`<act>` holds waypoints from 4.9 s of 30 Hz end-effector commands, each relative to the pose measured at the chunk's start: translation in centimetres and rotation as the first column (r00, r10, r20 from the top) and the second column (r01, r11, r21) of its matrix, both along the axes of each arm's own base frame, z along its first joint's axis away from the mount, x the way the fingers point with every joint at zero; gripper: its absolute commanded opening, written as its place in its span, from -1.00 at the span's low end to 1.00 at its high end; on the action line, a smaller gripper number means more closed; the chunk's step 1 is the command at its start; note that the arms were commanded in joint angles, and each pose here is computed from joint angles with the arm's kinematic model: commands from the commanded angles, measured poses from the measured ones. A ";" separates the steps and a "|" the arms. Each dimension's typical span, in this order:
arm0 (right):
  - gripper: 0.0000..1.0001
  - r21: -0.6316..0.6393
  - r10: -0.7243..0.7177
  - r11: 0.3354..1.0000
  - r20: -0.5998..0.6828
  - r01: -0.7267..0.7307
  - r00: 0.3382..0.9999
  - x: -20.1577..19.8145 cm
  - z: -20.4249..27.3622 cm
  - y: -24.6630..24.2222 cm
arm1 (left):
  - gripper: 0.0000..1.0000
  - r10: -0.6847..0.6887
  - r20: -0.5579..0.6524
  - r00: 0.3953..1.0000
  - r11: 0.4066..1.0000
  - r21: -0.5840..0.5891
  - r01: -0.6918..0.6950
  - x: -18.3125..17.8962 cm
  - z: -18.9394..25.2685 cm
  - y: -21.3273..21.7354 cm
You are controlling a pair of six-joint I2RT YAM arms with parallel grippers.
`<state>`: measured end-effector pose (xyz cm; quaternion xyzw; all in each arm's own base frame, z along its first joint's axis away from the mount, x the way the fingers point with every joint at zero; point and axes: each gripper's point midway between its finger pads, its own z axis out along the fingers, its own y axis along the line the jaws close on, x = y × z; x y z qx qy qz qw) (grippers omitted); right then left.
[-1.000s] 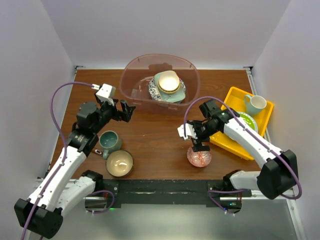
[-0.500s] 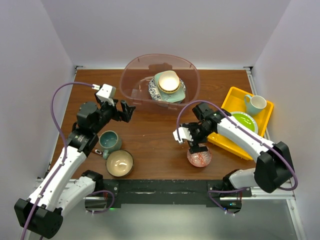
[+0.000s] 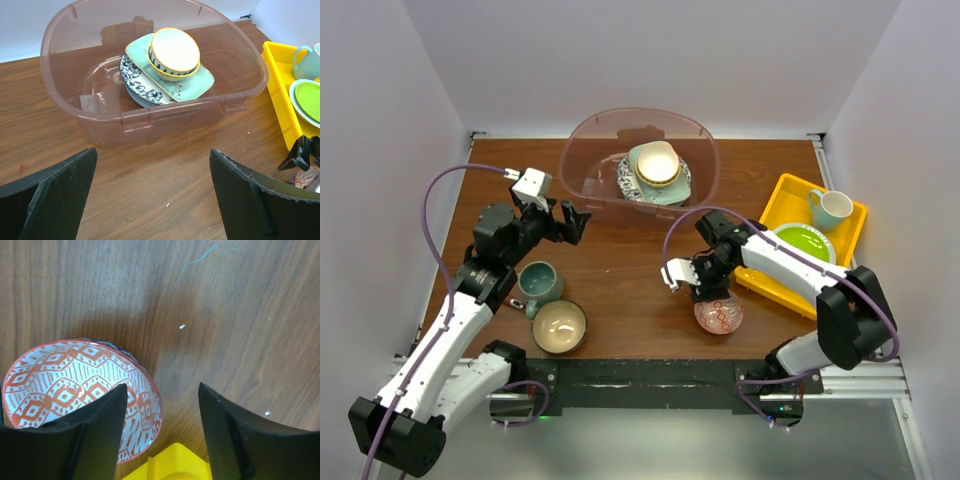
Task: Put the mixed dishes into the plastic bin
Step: Pick up the bowl from the center of the board.
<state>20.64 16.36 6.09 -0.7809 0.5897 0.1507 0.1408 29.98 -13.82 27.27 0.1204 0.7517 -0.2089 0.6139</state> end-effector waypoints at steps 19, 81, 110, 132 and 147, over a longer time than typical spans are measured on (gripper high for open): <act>-1.00 0.037 -0.070 0.997 -0.038 0.071 0.997 0.0 0.0 1.4 | 1.00 0.010 0.042 0.999 1.000 0.001 -0.010 0.2 0.9 0.3; -1.00 0.345 -0.523 0.744 -0.233 0.573 0.820 3.9 7.7 2.9 | 1.00 -0.366 -0.194 0.910 0.912 -0.269 0.310 -5.7 -2.9 -11.7; -1.00 0.344 -0.545 0.733 -0.220 0.587 0.809 4.3 7.5 2.6 | 1.00 -0.250 -0.284 0.926 0.954 -0.235 0.186 -7.5 -4.2 -17.5; -1.00 0.340 -0.551 0.731 -0.217 0.592 0.806 4.4 7.3 2.5 | 1.00 -0.128 -0.357 0.925 0.987 -0.137 0.084 -8.3 -6.5 -19.5; -1.00 0.348 -0.546 0.727 -0.228 0.591 0.806 4.3 7.6 2.7 | 1.00 -0.045 -0.403 0.914 0.999 -0.036 0.033 -8.1 -8.9 -20.5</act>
